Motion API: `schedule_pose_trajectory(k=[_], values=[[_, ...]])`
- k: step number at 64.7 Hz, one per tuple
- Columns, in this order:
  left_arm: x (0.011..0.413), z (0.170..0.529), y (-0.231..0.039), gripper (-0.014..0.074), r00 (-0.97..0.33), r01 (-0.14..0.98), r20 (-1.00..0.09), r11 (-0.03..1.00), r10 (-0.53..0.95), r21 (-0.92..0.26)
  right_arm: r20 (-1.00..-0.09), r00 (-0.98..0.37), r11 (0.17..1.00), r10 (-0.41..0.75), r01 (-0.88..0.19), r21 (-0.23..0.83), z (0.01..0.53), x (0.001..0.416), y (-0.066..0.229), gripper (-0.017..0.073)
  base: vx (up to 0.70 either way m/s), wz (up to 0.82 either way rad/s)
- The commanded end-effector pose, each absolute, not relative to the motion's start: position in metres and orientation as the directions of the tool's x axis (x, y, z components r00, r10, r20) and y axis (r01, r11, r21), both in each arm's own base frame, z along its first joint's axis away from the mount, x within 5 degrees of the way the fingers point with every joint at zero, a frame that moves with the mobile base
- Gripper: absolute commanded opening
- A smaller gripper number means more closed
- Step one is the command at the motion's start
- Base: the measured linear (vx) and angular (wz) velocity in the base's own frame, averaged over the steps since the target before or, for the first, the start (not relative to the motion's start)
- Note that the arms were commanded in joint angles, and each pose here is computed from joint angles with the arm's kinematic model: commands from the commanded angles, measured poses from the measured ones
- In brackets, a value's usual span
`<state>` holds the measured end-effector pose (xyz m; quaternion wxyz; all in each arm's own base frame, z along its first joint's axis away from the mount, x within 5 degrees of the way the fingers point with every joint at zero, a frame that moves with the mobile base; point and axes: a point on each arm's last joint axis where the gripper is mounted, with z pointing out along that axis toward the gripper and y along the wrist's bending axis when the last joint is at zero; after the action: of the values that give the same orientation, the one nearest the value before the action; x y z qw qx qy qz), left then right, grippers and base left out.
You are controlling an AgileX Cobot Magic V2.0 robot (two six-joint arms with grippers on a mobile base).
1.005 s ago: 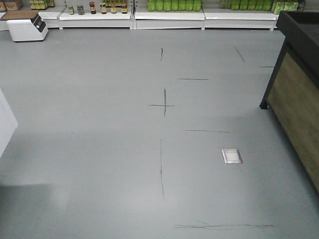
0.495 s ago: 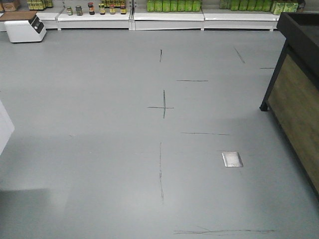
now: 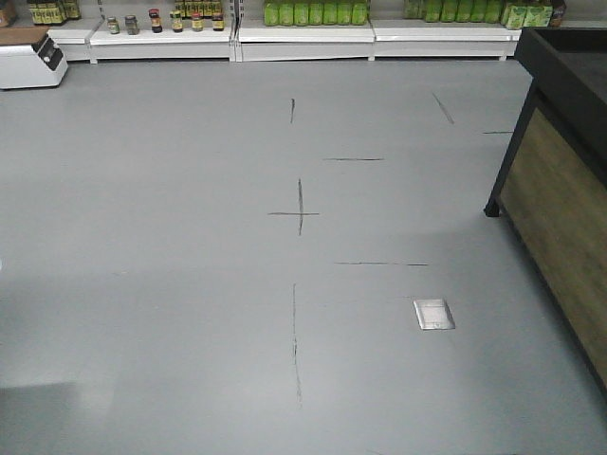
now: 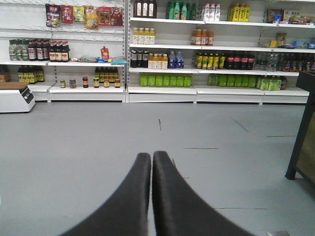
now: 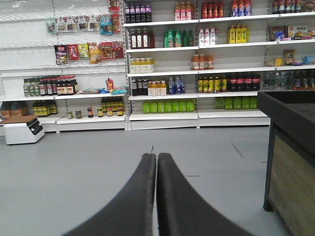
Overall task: Pick three apples into basket with both arms
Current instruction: 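Drive the base forward across the floor toward the fruit tables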
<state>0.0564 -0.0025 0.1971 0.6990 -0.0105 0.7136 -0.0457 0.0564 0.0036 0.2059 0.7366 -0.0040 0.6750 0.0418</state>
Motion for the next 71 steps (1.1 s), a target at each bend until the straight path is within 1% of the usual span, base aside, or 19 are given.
schedule_pose_trajectory(k=[1,33,71], values=[[0.0562,0.197,-0.0032,-0.0006,0.043,0.062,-0.995,0.994,-0.092,-0.089,-0.987,0.154,0.997,0.049,-0.073,0.038,0.2082,0.0554,0.004,-0.0009,0.16,-0.07],[0.0562,0.197,-0.0032,-0.0006,0.043,0.062,-0.995,0.994,-0.092,-0.089,-0.987,0.154,0.997,0.049,-0.073,0.038,0.2082,0.0554,0.004,-0.0009,0.2,-0.06],[0.0562,0.197,-0.0032,-0.0006,0.043,0.062,-0.995,0.994,-0.092,-0.089,-0.987,0.154,0.997,0.049,-0.073,0.038,0.2082,0.0554,0.004,-0.0009,0.23,0.0]])
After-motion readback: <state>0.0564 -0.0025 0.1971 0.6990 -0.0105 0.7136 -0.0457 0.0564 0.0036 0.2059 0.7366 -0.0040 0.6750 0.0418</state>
